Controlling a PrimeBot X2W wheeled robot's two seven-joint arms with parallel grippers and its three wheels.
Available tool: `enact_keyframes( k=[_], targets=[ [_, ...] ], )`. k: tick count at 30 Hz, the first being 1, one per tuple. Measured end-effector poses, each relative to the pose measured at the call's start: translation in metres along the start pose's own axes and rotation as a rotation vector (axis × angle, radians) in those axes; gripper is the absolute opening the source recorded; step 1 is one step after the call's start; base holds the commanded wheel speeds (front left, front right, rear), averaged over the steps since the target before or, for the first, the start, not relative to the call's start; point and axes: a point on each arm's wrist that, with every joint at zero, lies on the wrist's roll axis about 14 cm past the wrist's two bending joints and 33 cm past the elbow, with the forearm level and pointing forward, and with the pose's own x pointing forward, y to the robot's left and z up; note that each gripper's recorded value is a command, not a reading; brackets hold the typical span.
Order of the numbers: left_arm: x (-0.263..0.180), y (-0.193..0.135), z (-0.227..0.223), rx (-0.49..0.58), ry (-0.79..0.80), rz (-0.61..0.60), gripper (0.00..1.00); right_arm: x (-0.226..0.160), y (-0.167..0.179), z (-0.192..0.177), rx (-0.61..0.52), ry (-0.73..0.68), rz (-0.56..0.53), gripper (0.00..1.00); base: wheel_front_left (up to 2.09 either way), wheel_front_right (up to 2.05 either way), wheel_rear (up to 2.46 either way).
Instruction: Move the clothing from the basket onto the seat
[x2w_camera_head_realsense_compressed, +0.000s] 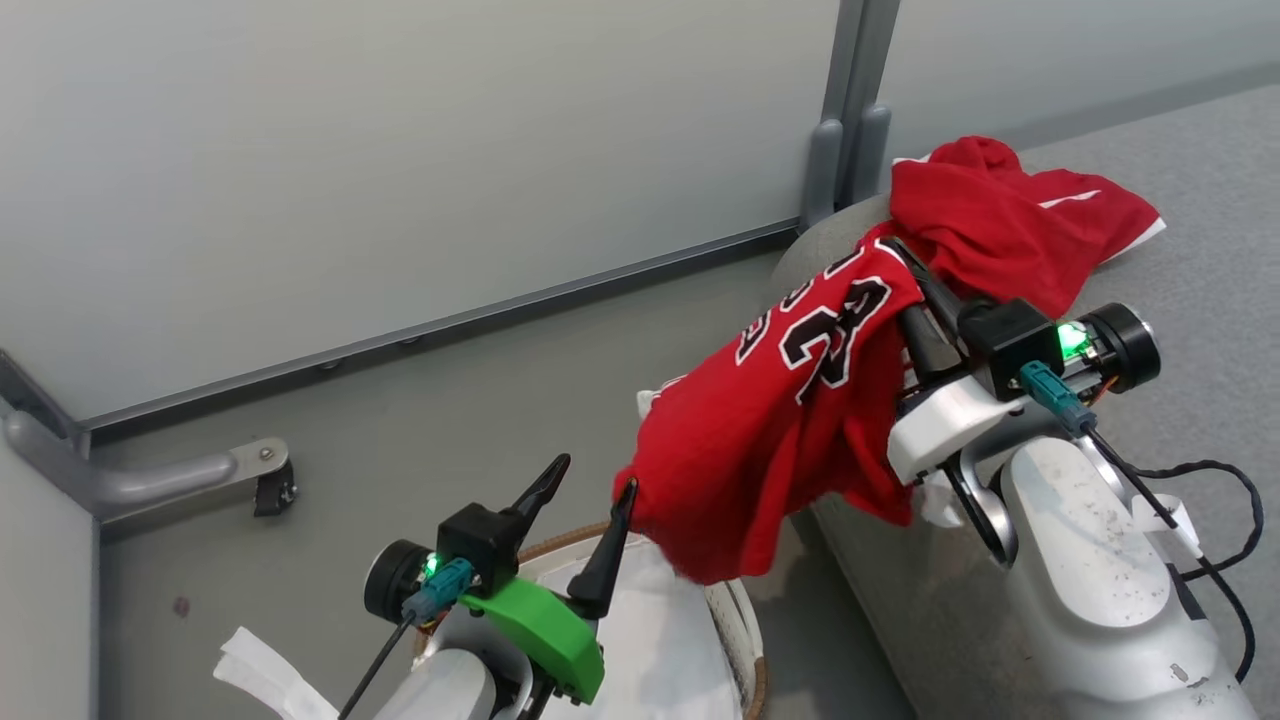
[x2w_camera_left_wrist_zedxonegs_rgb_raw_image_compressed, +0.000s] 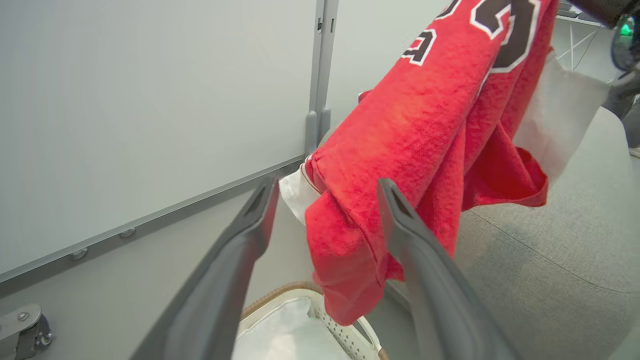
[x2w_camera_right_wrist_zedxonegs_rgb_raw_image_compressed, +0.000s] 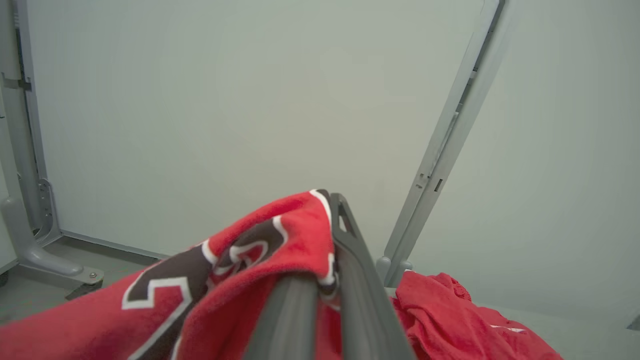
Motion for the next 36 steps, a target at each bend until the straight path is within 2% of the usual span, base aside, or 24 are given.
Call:
enact_keyframes(
  k=[13,18,24,31,36],
  targets=[
    [0.036,-0.062,-0.009,-0.008,0.021,-0.218,1.0,-0.056,-0.091,-0.023,-0.079,0.101,-0.236,0.0,0.0,0.0,0.0],
    [0.047,-0.078,-0.015,-0.022,0.034,-0.286,1.0,-0.072,-0.115,-0.03,-0.094,0.135,-0.31,0.0,0.0,0.0,0.0],
    [0.056,-0.082,-0.026,-0.036,0.055,-0.33,1.0,-0.077,-0.125,-0.049,-0.093,0.187,-0.35,0.0,0.0,0.0,0.0],
    [0.065,-0.065,-0.038,-0.038,0.072,-0.33,1.0,-0.046,-0.139,-0.049,-0.134,0.17,-0.349,0.0,0.0,0.0,0.0],
    [0.073,-0.044,-0.045,-0.027,0.072,-0.32,1.0,0.009,-0.16,-0.024,-0.24,0.087,-0.303,0.0,0.0,0.0,0.0]
  ],
)
